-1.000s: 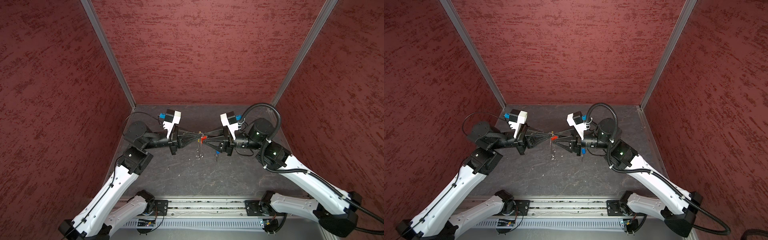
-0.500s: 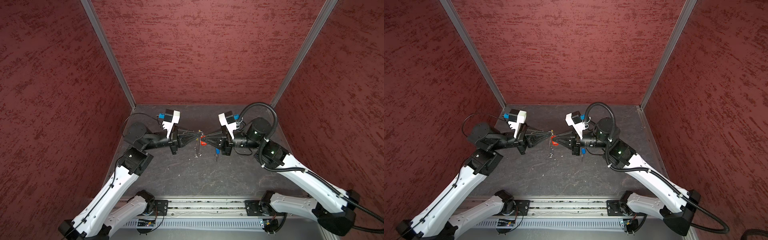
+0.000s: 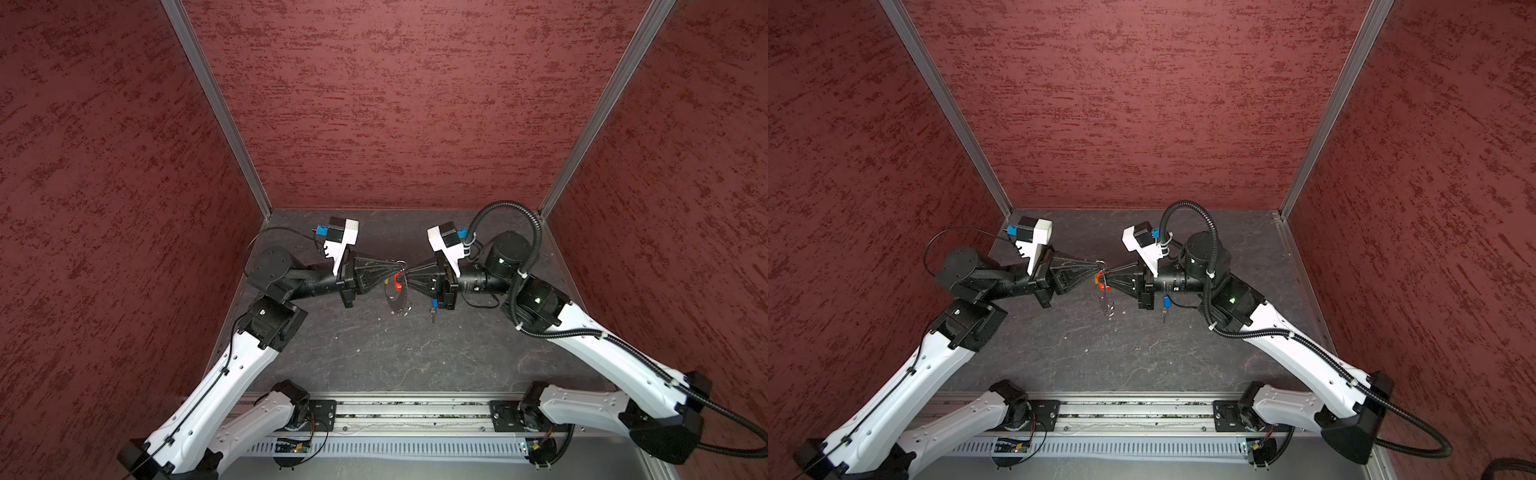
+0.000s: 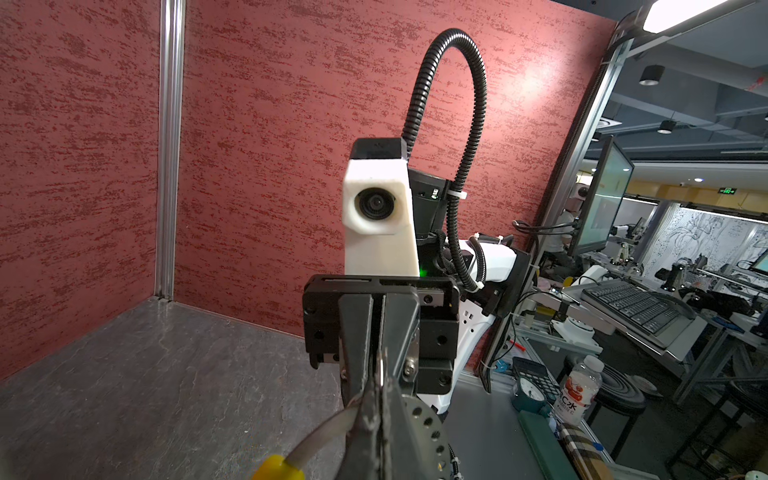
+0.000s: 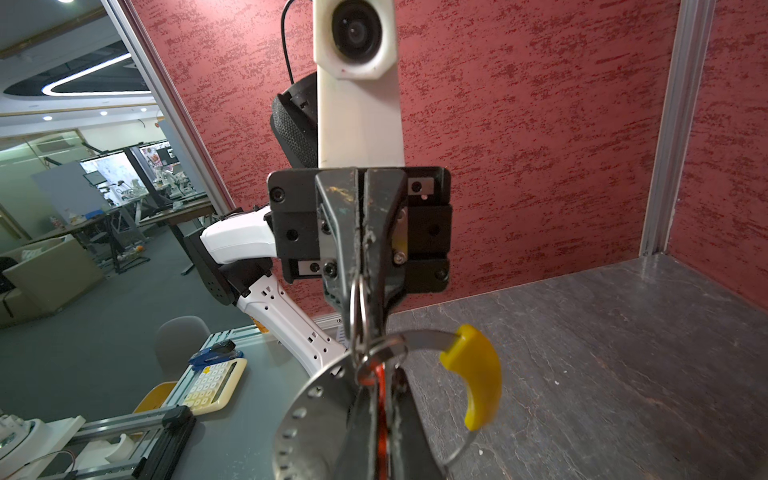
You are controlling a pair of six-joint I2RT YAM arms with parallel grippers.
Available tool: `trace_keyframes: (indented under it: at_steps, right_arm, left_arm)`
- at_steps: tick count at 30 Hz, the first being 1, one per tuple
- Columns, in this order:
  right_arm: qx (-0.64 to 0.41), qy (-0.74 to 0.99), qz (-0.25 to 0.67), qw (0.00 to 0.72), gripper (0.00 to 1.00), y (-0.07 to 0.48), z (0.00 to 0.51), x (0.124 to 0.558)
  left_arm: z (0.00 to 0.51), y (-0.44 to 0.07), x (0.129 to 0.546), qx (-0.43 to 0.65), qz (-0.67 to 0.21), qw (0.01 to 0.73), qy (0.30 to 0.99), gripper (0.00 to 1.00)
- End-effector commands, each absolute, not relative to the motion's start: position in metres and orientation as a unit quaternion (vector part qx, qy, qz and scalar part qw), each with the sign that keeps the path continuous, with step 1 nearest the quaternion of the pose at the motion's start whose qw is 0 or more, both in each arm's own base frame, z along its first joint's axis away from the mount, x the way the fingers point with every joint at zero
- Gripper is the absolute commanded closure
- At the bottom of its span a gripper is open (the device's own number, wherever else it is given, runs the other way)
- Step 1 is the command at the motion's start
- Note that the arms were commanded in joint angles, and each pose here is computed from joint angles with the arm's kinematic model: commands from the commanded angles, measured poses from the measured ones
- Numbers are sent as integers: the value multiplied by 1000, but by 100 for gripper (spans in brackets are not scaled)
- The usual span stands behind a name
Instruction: Remove the keys from the keyring
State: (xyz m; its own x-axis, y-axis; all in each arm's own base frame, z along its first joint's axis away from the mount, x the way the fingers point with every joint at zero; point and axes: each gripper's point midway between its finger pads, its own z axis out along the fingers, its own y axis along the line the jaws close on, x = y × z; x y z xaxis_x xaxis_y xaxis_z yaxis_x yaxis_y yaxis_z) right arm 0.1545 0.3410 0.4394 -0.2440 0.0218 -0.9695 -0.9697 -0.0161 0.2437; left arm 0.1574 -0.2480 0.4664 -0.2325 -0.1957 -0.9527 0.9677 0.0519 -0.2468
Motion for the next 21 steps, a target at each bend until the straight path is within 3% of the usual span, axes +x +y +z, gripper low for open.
trace_keyframes:
  at_steps: [1,5,10,13,21]
  right_arm:
    - [-443,553,561,427,100,345,435,150]
    - [-440,556,559,430,99,343,436,151]
    - [-420,563,533,472,67,330,444,156]
    - [-403,567,520,495,56,319,448,158]
    - [-344,547,505,572,49,298,480,168]
  left_arm:
    - [476,-246,156,368,-581,519,508,100]
    - [474,-246,155,370,-579,518,510,100]
    - [473,-246,157,370,-575,518,514,100]
    - [473,-247,157,370,-575,518,514,100]
    - [471,-244,156,364,-567,534,511,100]
